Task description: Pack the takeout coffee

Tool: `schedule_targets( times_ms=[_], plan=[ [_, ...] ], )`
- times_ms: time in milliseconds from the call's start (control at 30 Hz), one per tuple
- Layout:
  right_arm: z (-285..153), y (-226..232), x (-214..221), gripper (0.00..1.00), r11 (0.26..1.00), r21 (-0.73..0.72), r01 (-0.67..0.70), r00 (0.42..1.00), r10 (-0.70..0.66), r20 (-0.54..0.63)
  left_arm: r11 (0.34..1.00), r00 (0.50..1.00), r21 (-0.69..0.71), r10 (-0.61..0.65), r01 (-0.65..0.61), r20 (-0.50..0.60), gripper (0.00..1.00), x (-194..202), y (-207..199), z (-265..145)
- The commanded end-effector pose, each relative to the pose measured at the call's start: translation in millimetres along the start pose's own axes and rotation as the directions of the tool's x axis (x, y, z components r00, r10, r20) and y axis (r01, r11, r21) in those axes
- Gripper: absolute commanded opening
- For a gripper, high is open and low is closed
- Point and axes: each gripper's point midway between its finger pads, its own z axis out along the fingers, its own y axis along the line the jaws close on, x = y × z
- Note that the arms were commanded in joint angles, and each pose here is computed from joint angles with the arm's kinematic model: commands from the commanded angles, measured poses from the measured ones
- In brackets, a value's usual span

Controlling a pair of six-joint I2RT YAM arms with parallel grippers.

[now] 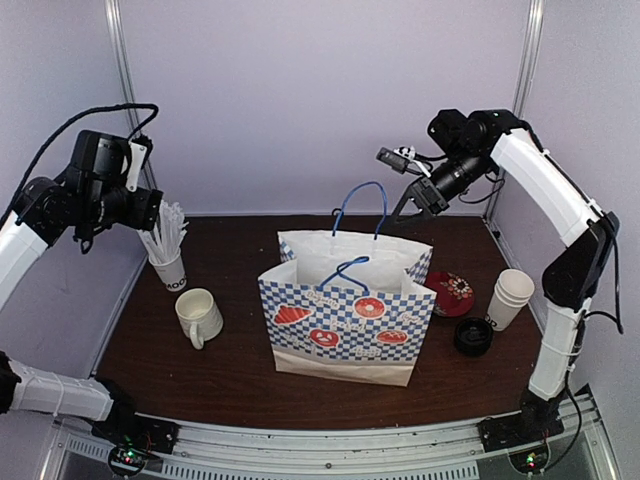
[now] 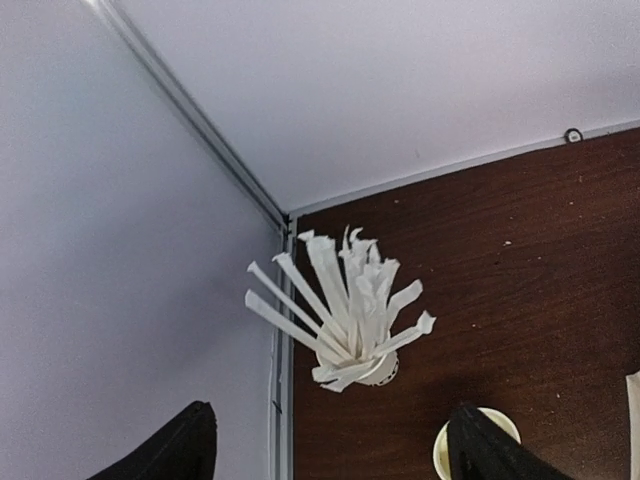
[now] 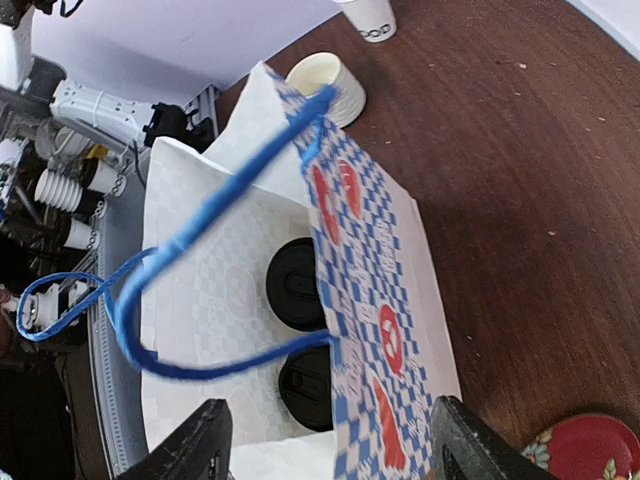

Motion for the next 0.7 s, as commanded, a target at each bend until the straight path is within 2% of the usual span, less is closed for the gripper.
schedule_targets(
  times_ms=[0,67,133,267,367,500,667],
  plan=[
    [-54.6,0.3,12.1,0.74,0.989,0.145,0.024,0.999,-0.031,0.044,0.978,0.968,0.029,-0.198,0.205,-0.157,0.78,45.5,21.3,16.1],
    [-71.7,-4.6,20.8,0.78,0.983,0.183,0.001,0.998,-0.014,0.069,0.96,0.941,0.072,-0.25,0.272,-0.226,0.73,59.1,19.3,31.2],
    [-89.8,-11.5,30.2,0.83,0.972,0.231,-0.029,0.995,0.005,0.101,0.952,0.921,0.059,-0.273,0.3,-0.276,0.67,69.7,20.1,46.6],
    [-115.5,-31.3,46.5,0.85,0.941,0.326,-0.089,0.98,0.024,0.2,0.937,0.892,0.042,-0.317,0.348,-0.323,0.62,83.2,16.2,72.4],
    [-111.9,-45.2,64.2,0.87,0.92,0.37,-0.126,0.97,0.035,0.242,0.925,0.869,0.012,-0.352,0.38,-0.348,0.58,95.6,21.0,90.9],
    [-102.7,-49.5,82.1,0.87,0.913,0.384,-0.133,0.972,0.044,0.232,0.917,0.848,-0.001,-0.37,0.4,-0.379,0.56,108.2,20.7,111.2],
    [-103.1,-48.0,83.5,0.88,0.914,0.384,-0.131,0.97,0.037,0.241,0.922,0.852,-0.005,-0.359,0.386,-0.381,0.51,109.2,19.3,125.8]
  ],
)
